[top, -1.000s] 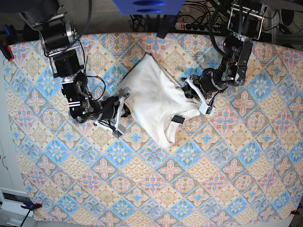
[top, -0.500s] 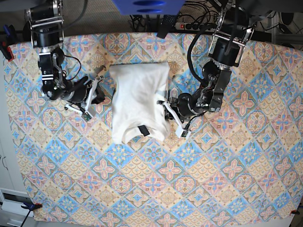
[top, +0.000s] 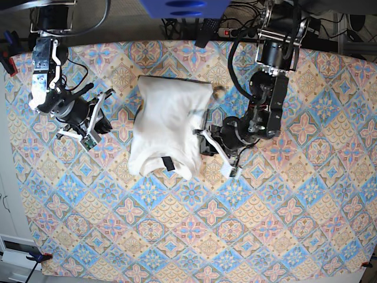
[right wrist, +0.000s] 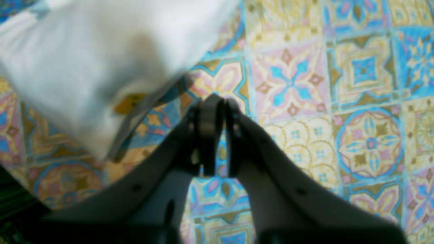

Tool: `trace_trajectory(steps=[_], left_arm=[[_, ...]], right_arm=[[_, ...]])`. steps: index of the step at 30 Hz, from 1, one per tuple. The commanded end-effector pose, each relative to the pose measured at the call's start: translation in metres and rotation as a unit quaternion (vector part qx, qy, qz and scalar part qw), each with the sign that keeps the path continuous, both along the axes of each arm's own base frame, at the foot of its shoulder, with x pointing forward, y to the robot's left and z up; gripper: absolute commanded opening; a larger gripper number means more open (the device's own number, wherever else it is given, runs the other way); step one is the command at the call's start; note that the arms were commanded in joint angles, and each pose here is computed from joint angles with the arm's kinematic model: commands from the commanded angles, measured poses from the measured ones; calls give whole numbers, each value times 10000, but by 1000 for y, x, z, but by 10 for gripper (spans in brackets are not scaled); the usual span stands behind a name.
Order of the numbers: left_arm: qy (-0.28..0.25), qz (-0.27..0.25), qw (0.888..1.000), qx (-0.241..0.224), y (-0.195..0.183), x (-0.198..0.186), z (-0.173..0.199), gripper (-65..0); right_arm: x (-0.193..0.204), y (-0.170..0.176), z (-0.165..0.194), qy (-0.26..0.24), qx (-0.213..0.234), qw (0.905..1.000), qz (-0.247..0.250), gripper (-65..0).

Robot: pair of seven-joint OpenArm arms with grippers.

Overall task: Fold the T-shirt properly
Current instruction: 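Grasp the shirt's sides with both grippers and fold them inward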

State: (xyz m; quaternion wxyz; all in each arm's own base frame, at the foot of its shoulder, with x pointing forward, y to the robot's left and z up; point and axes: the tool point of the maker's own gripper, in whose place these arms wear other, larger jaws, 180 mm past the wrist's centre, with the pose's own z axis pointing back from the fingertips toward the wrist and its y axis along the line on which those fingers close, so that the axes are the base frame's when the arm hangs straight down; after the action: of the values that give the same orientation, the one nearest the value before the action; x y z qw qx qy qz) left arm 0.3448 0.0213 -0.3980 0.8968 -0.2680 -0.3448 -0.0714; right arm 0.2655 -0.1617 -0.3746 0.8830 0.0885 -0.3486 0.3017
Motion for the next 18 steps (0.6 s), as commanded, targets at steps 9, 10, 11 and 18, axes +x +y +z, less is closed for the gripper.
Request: trace_trajectory(steps=[9, 10, 11, 18], left_arm=[[-8, -10, 9955, -950, -18, -31, 27, -605], [56, -15, 9953, -964, -19, -39, 24, -605], [70, -35, 9954, -950, -20, -43, 22, -605], [31, -663, 9921, -1069, -60, -72, 33, -604]], right_arm=[[10, 53, 42, -409, 1224, 9905, 470, -606], [13, 60, 42, -414, 1271, 9896, 530, -606], [18, 66, 43, -429, 1348, 9884, 556, -606], [33, 102, 17, 6, 1702, 9829, 705, -606]])
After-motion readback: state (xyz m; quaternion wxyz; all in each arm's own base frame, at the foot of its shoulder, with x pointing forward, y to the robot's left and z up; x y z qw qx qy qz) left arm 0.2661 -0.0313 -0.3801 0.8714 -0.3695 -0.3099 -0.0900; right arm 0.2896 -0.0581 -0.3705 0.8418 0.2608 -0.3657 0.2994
